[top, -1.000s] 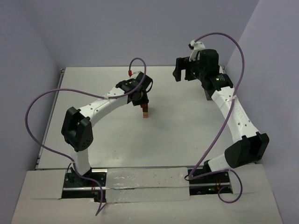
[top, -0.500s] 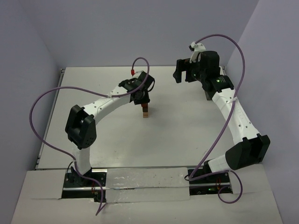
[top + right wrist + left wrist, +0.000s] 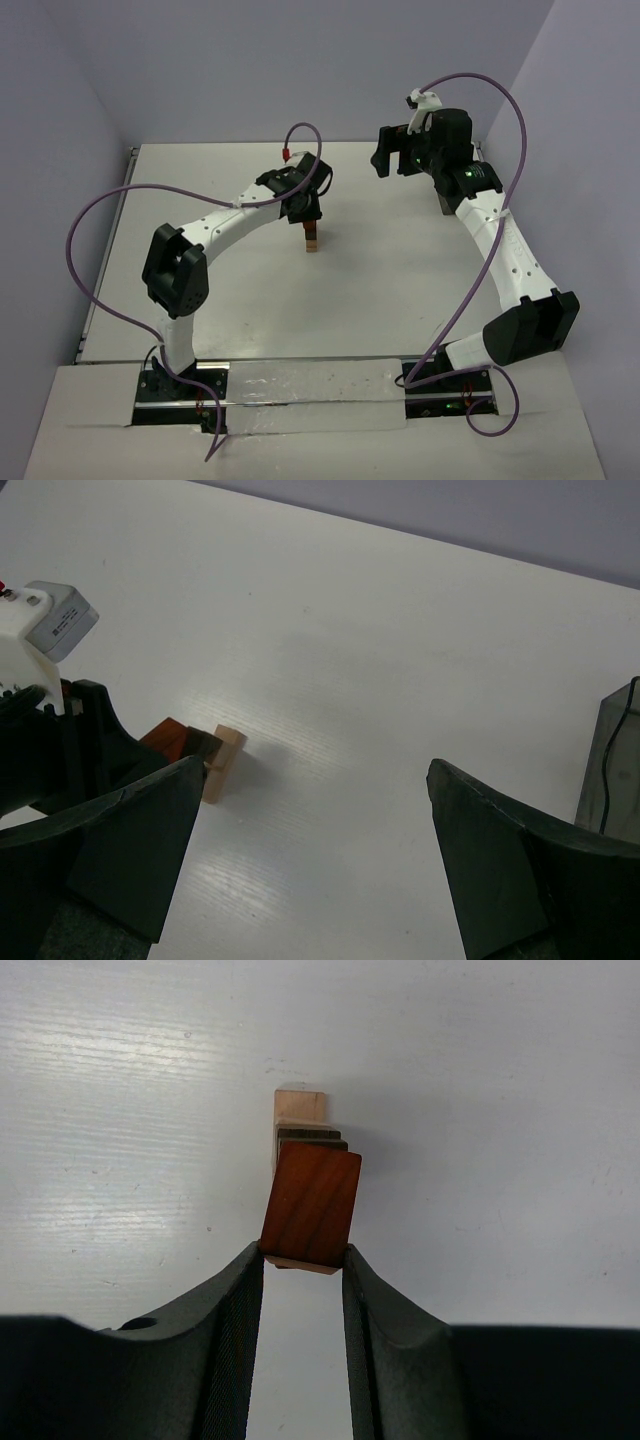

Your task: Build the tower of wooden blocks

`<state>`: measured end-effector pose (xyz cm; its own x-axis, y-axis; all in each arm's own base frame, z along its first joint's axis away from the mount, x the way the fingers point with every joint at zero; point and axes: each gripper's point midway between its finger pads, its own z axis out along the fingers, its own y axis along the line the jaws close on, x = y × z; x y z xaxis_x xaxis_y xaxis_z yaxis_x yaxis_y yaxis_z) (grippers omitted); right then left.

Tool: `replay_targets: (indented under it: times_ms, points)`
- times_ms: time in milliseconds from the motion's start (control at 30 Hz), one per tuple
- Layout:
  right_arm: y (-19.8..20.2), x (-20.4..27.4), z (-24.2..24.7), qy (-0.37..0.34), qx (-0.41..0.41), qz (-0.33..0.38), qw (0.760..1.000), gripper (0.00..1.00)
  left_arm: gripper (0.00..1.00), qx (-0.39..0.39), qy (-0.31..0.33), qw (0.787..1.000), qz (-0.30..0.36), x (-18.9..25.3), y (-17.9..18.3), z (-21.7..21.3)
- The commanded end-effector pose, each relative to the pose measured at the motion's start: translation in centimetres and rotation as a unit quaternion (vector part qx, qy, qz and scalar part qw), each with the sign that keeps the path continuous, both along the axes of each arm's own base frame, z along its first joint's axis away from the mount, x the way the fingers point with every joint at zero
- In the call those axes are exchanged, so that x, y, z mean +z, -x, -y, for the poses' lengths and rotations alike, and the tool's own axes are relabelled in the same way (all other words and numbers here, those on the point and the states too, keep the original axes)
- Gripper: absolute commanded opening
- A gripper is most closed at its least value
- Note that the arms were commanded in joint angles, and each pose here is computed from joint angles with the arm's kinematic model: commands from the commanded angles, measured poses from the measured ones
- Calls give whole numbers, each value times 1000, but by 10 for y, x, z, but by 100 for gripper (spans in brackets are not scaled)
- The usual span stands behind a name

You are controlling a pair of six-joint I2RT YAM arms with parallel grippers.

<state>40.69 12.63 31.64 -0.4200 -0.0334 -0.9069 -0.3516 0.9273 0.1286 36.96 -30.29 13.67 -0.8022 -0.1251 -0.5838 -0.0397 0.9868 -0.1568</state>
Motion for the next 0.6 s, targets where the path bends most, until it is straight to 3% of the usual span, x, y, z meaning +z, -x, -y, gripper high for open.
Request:
replay_targets:
  times_ms: [0, 567]
  points:
    - [2, 19, 3, -8, 0, 32, 999, 100, 11, -13, 11, 1000, 16, 13, -5, 13]
    - [1, 19, 1, -13, 5, 28, 1000, 100, 23, -17, 9, 1000, 14, 10, -7, 15]
